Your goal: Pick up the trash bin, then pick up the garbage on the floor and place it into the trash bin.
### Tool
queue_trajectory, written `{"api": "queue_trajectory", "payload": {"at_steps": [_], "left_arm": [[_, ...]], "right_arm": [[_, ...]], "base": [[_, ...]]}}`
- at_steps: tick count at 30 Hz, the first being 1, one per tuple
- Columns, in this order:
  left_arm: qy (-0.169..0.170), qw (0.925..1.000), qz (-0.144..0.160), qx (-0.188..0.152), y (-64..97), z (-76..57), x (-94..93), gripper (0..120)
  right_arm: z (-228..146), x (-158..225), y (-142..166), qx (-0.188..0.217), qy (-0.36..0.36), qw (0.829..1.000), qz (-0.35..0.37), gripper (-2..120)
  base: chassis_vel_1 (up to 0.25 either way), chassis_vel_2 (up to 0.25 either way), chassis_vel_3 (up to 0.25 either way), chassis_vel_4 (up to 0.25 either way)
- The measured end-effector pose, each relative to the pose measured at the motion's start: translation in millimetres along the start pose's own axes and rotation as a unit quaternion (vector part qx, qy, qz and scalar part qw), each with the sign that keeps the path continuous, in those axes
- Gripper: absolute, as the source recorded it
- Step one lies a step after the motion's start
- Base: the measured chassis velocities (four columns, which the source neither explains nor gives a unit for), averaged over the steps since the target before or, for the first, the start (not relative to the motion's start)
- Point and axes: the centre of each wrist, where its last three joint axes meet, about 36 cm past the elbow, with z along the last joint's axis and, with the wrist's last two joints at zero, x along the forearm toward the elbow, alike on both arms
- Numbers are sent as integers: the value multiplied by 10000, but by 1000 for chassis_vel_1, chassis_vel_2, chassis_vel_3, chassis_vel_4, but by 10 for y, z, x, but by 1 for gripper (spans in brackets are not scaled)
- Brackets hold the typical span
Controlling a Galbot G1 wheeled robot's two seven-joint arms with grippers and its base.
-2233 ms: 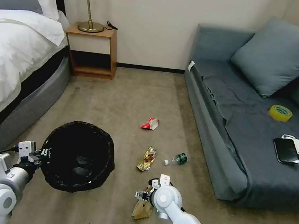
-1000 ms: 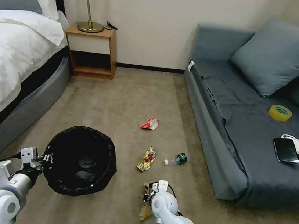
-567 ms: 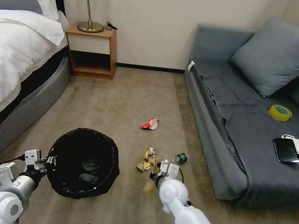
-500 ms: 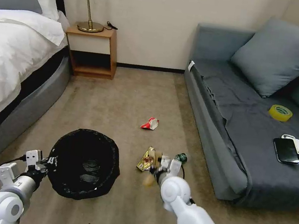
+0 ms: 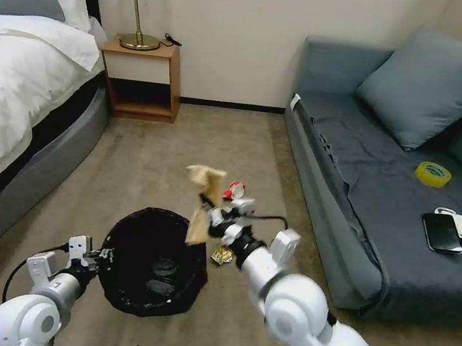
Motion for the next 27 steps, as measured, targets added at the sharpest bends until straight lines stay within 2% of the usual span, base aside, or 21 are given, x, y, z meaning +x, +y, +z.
{"api": "queue_trajectory", "payload": {"at_steps": [5, 9, 18, 20, 21, 24, 25, 27], "left_arm": [[130, 9997, 224, -9, -158, 26, 9, 3], [182, 9992, 362, 34, -240, 32, 38, 3], [255, 9984, 476, 139, -290, 4, 51, 3], [264, 9982, 495, 202, -300, -6, 56, 3], [264, 9982, 495, 202, -300, -6, 56, 3], [267, 9980, 519, 247, -308, -11, 59, 3], [267, 9980, 519, 247, -308, -11, 59, 3], [257, 9979, 530, 262, -309, -19, 53, 3]], "right_arm": [[312, -105, 104, 325, 157, 9985, -409, 0], [488, -201, 87, 409, 302, 9977, -456, 0], [837, -207, -87, 655, 598, 9957, -267, 1], [911, -161, -128, 716, 673, 9950, -183, 8], [911, -161, -128, 716, 673, 9950, -183, 8], [1002, -92, -188, 828, 762, 9936, -135, 23], [1002, -92, -188, 828, 762, 9936, -135, 23], [1055, -66, -205, 927, 792, 9925, -100, 32]], "base": [[0, 0, 0, 0], [0, 0, 0, 0], [0, 0, 0, 0], [0, 0, 0, 0], [0, 0, 0, 0], [0, 0, 0, 0], [0, 0, 0, 0], [0, 0, 0, 0]]}}
